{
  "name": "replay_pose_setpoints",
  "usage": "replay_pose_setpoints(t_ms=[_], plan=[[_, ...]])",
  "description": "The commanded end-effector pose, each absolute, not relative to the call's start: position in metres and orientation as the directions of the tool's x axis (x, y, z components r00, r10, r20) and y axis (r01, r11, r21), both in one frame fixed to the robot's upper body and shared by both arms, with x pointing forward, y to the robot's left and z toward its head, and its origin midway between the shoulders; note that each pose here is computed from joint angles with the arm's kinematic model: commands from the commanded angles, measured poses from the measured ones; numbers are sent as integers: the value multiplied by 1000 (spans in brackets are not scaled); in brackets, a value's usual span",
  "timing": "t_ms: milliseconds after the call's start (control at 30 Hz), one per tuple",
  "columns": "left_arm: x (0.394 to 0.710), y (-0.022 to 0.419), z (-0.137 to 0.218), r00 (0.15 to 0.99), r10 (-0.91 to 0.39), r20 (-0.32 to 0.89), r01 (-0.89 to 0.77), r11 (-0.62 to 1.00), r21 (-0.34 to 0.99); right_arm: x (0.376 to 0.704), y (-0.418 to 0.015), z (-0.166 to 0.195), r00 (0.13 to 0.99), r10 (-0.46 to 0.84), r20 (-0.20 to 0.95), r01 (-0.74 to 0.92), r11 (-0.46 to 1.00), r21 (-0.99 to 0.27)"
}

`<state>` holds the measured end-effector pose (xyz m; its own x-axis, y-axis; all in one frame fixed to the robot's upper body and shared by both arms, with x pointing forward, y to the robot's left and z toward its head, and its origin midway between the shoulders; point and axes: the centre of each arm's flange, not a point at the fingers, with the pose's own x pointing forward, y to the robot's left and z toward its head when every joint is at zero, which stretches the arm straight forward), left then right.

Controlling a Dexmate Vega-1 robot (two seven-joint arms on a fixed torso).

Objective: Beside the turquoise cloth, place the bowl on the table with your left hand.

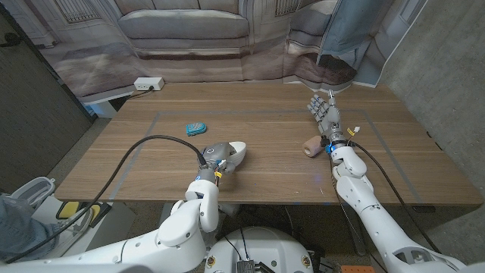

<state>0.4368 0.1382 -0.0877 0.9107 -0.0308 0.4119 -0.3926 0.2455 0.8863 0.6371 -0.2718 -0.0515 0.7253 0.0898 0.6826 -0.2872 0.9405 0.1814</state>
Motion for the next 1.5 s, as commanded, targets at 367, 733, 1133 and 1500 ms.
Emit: replay_pose_setpoints(t_ms=[367, 733, 1133, 1500], plan=[[424, 144, -79, 906, -21, 422, -405, 243, 882, 644, -267, -53, 728, 103, 677, -303, 935, 183], [421, 147, -75, 913, -19, 407, -391, 239, 889, 646, -267, -55, 732, 102, 673, -304, 934, 188], [413, 155, -77, 915, -7, 403, -388, 257, 885, 645, -266, -58, 733, 104, 672, -304, 934, 188], [400, 158, -82, 908, 28, 418, -411, 251, 876, 646, -262, -59, 732, 113, 672, -314, 931, 185]])
